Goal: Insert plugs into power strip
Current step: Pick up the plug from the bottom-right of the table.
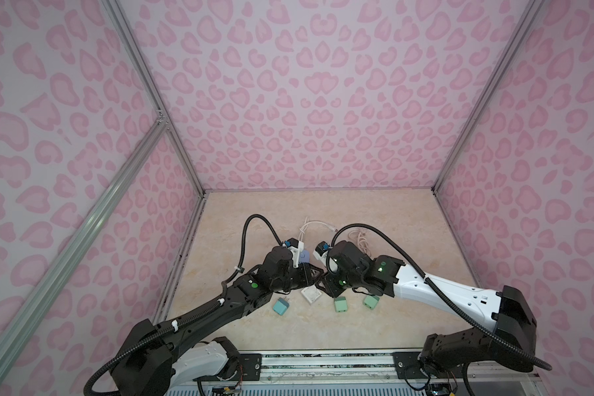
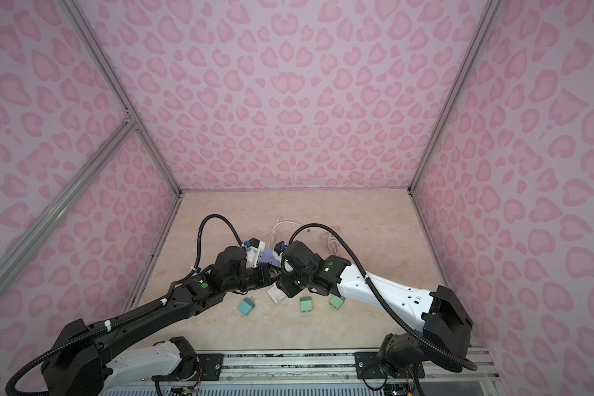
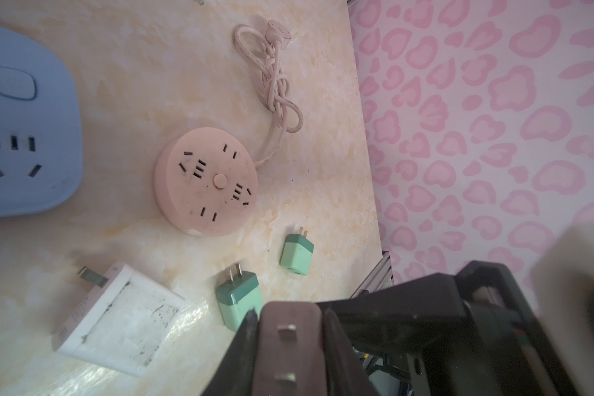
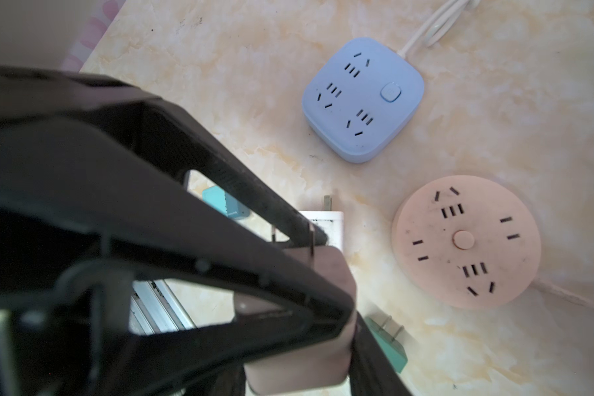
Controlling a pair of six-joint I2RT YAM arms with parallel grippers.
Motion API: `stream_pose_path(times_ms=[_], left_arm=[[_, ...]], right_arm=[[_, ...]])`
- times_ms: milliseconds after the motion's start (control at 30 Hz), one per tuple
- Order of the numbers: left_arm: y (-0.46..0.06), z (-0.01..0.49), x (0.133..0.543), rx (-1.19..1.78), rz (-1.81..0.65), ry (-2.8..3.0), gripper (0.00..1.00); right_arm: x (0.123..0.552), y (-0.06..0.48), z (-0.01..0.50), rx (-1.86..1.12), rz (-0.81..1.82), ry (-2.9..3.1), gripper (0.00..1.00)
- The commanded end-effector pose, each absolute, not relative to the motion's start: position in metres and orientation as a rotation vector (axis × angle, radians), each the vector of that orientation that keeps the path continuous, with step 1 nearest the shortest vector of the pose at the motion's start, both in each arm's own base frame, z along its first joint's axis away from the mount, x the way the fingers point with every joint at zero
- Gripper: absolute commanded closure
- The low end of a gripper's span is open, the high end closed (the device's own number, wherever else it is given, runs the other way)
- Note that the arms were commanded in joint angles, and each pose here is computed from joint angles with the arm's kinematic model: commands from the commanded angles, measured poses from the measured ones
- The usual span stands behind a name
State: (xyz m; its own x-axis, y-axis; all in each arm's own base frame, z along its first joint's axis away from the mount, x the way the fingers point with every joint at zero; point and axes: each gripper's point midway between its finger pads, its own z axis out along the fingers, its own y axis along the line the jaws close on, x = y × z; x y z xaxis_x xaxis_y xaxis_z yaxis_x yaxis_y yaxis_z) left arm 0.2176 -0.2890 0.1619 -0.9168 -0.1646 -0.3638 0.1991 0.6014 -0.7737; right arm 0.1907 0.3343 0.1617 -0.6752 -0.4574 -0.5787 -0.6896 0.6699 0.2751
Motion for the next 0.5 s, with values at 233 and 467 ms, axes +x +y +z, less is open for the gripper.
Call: stream_pose_path(times_ms=[233,467], left_arm=[[-0.273,0.161,0.238,-0.255,-1.192,2.457,0.98],[-0.271,0.185,0.247,-0.579,-1.417,2.333,0.98]], right_arm=[[0.2,0.324,0.182,-0.783,0.721,2.269,0.37],[0.206,0.312,0.201,-0.58,0.887,2.167,0.41]])
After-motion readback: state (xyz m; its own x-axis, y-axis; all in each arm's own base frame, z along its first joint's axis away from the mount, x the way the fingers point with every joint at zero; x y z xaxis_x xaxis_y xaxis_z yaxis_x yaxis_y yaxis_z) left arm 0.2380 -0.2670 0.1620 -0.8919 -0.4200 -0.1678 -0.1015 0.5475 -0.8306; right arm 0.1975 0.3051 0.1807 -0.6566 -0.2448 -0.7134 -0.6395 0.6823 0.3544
